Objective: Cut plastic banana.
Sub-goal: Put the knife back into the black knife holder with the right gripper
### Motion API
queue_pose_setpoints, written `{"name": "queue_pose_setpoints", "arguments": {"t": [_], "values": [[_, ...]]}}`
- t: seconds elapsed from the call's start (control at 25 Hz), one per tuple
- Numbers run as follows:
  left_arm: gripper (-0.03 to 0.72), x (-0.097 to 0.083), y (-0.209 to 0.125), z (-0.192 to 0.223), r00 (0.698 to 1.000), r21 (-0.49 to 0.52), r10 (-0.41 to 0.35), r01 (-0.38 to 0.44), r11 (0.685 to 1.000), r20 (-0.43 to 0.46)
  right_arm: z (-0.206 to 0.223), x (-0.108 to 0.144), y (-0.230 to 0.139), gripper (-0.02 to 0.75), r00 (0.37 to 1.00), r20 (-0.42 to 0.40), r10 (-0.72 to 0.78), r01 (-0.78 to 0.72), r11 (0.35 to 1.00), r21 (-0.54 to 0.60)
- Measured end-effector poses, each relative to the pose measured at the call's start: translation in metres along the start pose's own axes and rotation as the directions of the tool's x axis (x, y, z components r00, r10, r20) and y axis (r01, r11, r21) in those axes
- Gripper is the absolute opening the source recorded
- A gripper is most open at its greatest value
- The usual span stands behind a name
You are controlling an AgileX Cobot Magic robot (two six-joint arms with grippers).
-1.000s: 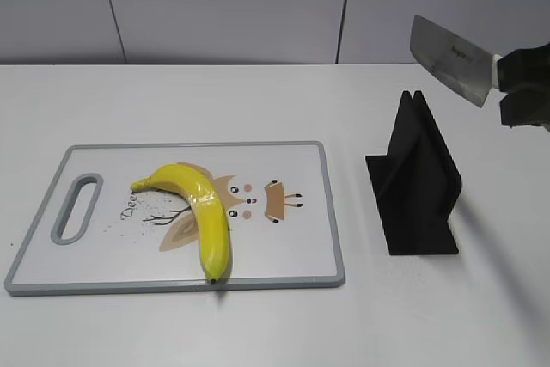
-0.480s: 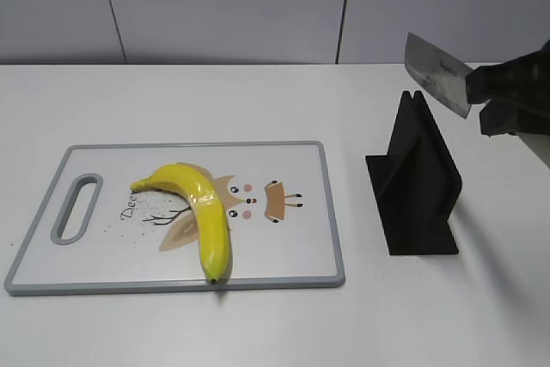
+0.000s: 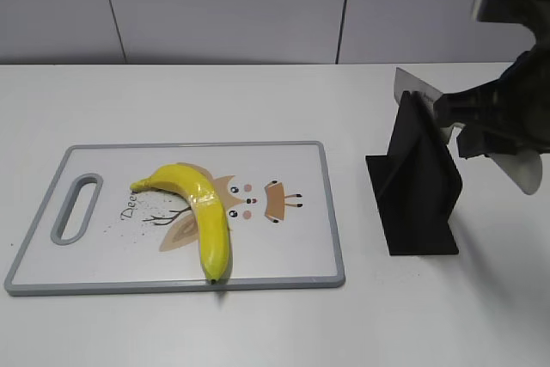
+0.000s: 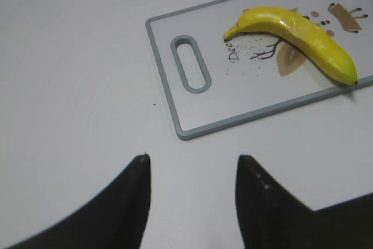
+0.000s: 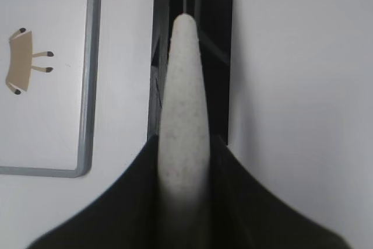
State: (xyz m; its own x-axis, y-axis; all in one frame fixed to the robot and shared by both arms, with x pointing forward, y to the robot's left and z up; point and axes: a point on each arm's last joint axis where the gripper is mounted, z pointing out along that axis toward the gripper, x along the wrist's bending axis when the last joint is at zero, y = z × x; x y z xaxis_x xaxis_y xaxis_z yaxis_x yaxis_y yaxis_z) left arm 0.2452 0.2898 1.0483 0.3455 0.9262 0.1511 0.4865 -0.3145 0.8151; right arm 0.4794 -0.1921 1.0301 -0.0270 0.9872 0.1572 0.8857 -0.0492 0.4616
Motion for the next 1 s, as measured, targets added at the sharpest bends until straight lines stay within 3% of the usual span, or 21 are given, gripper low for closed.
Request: {"name": "queue_pose_setpoints", "arguments": {"t": [0.16,0.56,0.68,0.84,1.0], "values": [[0.461,-0.003,-0.006,-0.010,1.000,-0.080,0.009,-0.011,0.997,-0.022,0.010,0.001,-0.001,0.192,1.000,0.012,0.000,-0.001,1.000,0.031],[0.460,-0.004,-0.007,-0.012,1.000,-0.089,0.010,-0.012,0.996,-0.023,0.016,0.002,-0.002,0.195,1.000,0.009,0.016,-0.017,0.998,0.054],[0.458,-0.004,-0.007,-0.012,1.000,-0.089,0.010,-0.012,0.996,-0.023,0.017,0.002,-0.003,0.319,1.000,0.013,0.023,-0.024,0.997,0.073],[0.456,-0.004,-0.007,-0.012,1.000,-0.089,0.010,-0.012,0.996,-0.023,0.018,0.002,-0.004,0.578,1.000,0.015,0.025,-0.026,0.997,0.080],[0.455,-0.004,-0.007,-0.012,1.000,-0.089,0.010,-0.012,0.996,-0.023,0.016,0.001,-0.004,0.647,1.000,0.016,0.011,-0.012,0.997,0.082]]}}
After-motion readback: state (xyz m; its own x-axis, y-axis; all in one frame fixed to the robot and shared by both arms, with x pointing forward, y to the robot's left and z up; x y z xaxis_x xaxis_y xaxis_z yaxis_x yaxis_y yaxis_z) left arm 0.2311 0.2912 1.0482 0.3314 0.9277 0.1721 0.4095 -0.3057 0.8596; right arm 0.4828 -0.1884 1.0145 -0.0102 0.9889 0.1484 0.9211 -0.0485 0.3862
